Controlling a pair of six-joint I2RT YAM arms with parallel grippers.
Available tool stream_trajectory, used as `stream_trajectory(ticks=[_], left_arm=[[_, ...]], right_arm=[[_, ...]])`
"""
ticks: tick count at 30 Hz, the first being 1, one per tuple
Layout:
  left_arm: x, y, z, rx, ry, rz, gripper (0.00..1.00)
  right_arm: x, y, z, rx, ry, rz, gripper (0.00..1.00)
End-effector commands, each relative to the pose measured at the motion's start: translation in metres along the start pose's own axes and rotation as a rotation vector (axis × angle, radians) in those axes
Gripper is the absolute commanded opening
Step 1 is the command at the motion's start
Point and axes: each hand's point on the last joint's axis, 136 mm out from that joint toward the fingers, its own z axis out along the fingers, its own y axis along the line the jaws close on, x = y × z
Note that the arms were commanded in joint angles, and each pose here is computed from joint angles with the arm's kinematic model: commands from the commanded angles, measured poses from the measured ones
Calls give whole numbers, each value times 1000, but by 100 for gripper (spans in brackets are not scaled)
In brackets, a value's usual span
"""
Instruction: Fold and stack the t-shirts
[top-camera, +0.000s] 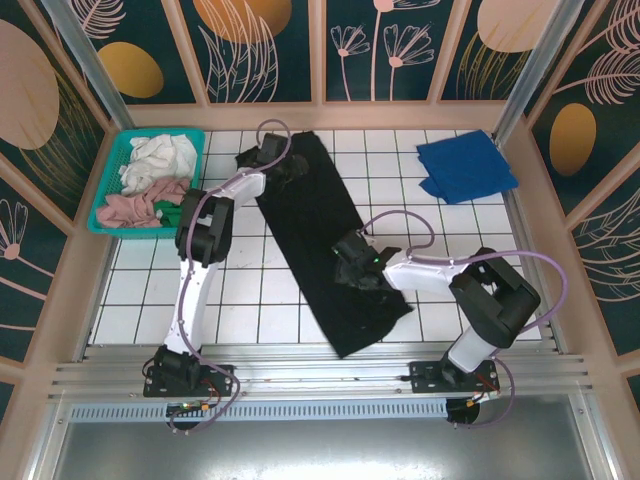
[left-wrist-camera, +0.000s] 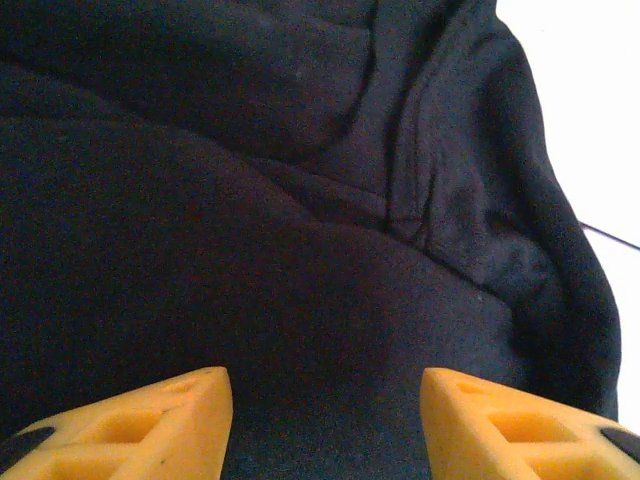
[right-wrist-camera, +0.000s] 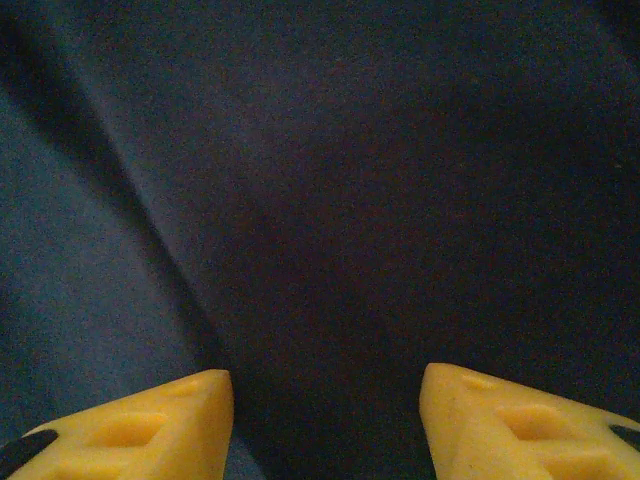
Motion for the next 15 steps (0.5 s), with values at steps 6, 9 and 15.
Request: stream_trajectory(ticks=[6,9,15], left_arm=[[51,-54,39,124,188,49,58],[26,-71,5,120,127,108,69],[-5,-101,-81,120,53,228,83]], right_arm=[[41,64,-15,-98,156,-48,56],[33,59,-39,-106,117,-68,59],[47,16,-72,-102,108,-66,68]])
